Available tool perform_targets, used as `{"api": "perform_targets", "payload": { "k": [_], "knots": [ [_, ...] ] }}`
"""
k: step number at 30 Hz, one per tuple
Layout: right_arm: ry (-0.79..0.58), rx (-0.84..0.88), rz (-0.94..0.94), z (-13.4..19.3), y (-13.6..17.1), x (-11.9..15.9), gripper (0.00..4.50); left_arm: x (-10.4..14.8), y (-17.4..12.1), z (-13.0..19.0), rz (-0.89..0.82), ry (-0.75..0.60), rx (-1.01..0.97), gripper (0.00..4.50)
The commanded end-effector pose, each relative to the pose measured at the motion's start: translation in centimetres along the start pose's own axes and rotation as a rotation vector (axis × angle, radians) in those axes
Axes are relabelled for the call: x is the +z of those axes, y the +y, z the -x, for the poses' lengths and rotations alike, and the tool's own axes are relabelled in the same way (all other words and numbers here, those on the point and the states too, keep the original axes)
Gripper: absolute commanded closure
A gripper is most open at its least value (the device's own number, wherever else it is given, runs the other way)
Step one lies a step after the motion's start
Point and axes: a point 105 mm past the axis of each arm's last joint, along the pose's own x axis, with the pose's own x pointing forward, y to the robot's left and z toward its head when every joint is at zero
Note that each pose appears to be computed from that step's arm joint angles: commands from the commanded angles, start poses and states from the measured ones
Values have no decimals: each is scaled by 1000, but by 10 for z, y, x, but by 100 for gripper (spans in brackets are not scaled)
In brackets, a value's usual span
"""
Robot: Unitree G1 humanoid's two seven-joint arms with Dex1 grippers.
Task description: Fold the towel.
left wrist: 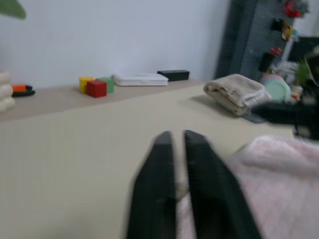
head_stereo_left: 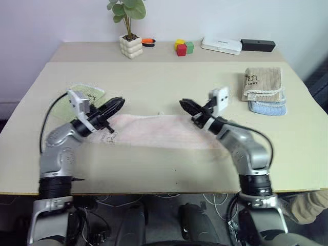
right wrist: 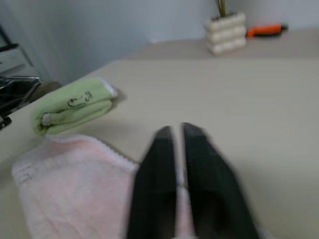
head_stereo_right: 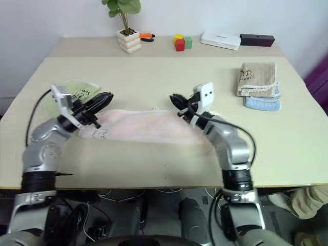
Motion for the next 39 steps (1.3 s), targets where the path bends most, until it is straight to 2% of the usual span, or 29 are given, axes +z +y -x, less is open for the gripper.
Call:
{"api": "perform_targets", "payload": {
  "k": [1,5,11,17,24,28,32,36,39],
  "knots": [
    [-46,-93,107,0,-8,1,447,-14,-13,-19,-10,-20,64,446],
    [-2,-176,195,-1,-22,-20,447,-44,-10,-29,-18,34,163,446],
    [39,-369,125,10,-51,-41,447,-73,13,-17,-53,131,309,446],
    [46,-553,59,34,-92,-46,447,-67,28,-4,-69,129,377,446],
    [101,-547,162,48,-109,-44,447,-58,42,16,-81,133,404,446],
    [86,-521,171,46,-113,-33,447,-56,51,27,-94,161,420,446],
    [45,-450,142,41,-111,-18,447,-42,51,30,-88,152,370,446],
    [-44,-285,111,31,-90,14,320,-11,38,16,-102,96,245,316],
    [-52,-123,138,34,-71,34,160,7,31,9,-112,60,189,156]
  ]
}}
